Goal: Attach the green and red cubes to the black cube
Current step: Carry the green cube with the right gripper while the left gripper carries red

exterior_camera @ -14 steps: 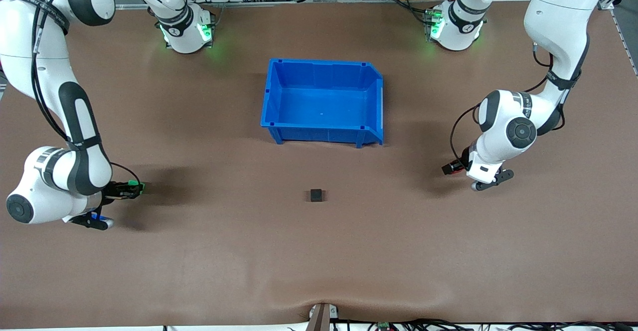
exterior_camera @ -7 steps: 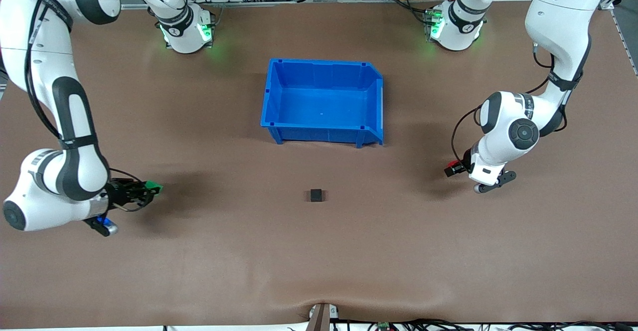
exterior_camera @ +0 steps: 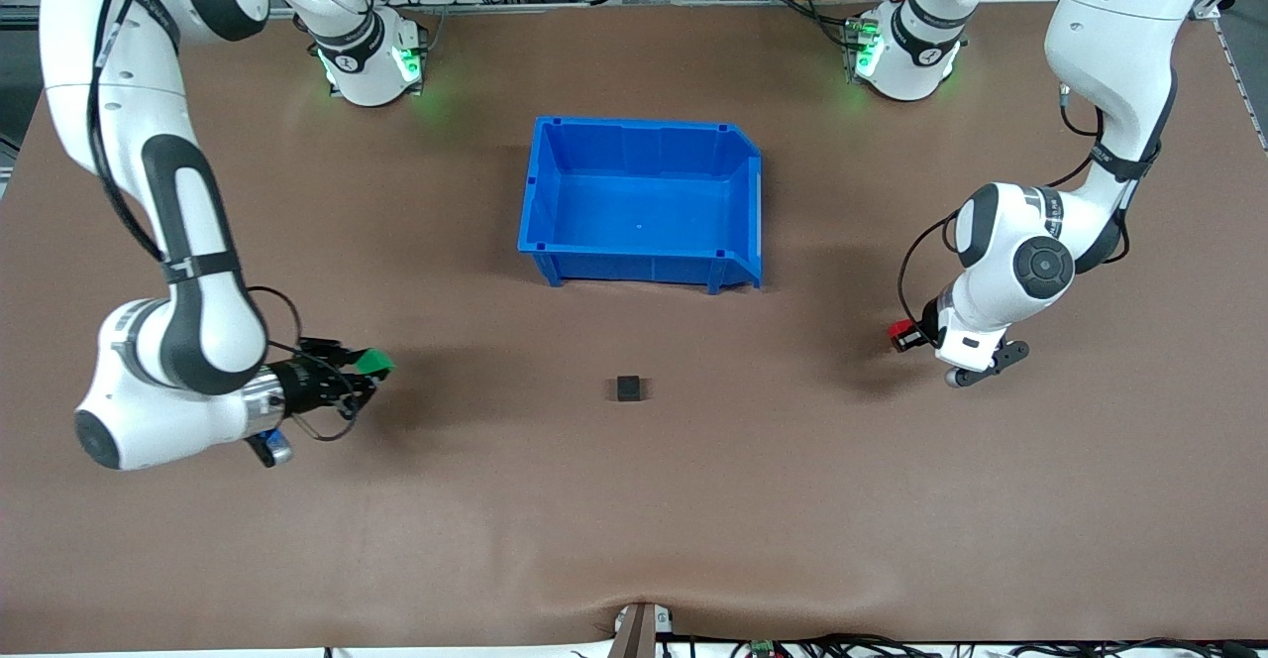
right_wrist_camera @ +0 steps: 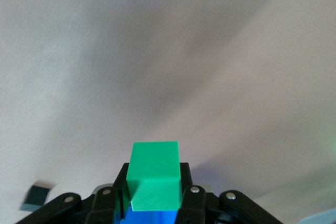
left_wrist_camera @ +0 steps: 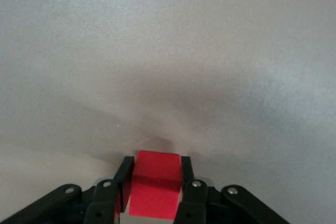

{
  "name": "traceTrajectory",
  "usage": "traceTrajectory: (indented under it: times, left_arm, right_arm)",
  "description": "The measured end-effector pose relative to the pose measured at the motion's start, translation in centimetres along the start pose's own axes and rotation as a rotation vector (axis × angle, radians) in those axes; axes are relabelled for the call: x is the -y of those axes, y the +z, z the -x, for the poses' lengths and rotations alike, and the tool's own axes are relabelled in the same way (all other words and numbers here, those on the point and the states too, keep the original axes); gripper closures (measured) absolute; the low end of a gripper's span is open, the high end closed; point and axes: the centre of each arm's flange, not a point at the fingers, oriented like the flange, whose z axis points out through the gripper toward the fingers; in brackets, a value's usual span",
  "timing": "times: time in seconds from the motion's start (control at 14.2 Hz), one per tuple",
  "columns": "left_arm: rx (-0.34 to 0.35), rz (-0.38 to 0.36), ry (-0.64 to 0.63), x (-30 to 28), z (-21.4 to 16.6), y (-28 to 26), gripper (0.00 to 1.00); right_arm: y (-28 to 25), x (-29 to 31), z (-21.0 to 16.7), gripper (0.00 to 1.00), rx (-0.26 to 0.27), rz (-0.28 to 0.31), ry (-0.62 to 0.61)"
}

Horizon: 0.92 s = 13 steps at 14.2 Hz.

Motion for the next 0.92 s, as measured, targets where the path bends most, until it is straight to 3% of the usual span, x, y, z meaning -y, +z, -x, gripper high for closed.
traceTrajectory:
  times: [0.28, 0.49, 0.71, 0.92]
  left_arm:
    - [-0.015, 0.019, -0.165, -3.0, 1.0, -0.7, 0.60]
    - [-0.053, 0.077, -0.343, -9.0, 2.6, -3.2, 0.60]
    - [-0.055, 0.142, -0.528, -16.6, 4.2, -4.7, 0.60]
    - [-0.024, 0.179, -0.699, -23.2, 4.9, -3.7, 0.60]
  right_arm:
    - [3.4, 6.3, 7.7, 0.60, -0.065, -0.053, 0.162]
    - [4.9, 9.6, 11.7, 0.60, -0.029, -0.170, 0.271]
    - [7.5, 12.6, 15.0, 0.60, -0.045, -0.286, 0.367]
    - [10.8, 14.4, 17.2, 0.60, -0.054, -0.348, 0.463]
